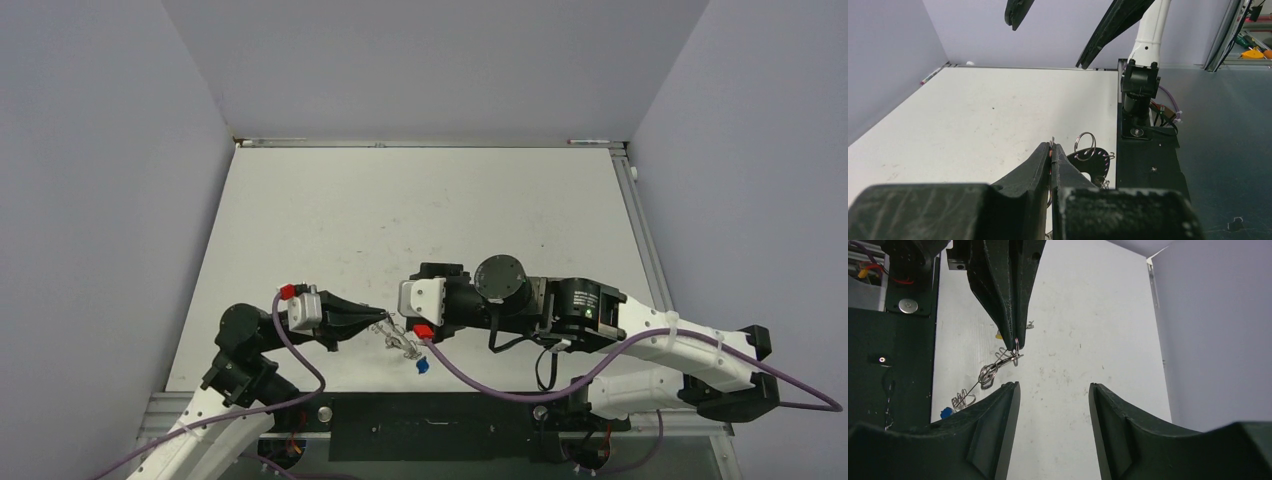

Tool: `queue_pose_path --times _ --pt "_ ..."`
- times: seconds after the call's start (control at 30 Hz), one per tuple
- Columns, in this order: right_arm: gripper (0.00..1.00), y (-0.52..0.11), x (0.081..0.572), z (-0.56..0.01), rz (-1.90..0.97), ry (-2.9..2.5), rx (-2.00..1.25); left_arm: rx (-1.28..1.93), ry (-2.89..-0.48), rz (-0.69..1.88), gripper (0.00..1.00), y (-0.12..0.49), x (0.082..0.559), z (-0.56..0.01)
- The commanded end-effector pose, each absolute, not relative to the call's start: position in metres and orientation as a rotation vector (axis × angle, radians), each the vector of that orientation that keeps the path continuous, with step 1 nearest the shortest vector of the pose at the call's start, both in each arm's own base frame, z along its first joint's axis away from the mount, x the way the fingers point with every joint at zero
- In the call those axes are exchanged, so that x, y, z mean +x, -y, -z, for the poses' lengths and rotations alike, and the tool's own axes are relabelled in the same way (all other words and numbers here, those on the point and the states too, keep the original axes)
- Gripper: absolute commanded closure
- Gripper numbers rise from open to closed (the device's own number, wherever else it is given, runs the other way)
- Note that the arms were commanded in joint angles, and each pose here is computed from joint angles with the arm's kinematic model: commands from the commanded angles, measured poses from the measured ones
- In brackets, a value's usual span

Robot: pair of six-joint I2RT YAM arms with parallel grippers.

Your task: Put the keys on the keyring

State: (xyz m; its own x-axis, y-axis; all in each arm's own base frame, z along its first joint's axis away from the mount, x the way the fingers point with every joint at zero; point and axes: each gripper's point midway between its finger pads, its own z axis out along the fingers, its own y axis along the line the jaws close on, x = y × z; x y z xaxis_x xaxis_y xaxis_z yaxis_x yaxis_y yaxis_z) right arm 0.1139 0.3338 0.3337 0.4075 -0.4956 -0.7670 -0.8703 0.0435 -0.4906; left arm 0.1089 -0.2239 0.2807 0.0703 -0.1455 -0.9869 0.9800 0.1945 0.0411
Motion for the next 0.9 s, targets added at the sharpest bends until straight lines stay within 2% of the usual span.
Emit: queue_pose_path --times 0.0,0.4,0.87 --pt "0.48 -0.345 0.108 -0.363 -0.547 -1.112 -1.497 0.945 -0.978 1.078 1.00 0.217 0.100 -0.324" --pt "0.59 -0.359 0.109 -0.353 -0.644 -1.077 -1.500 0.899 -0.857 1.166 1.00 0.212 0.085 -0.345" --pt "0.63 -0.371 0.106 -0.346 -0.696 -1.066 -1.528 0.887 -0.843 1.175 1.00 0.210 0.085 -0.347"
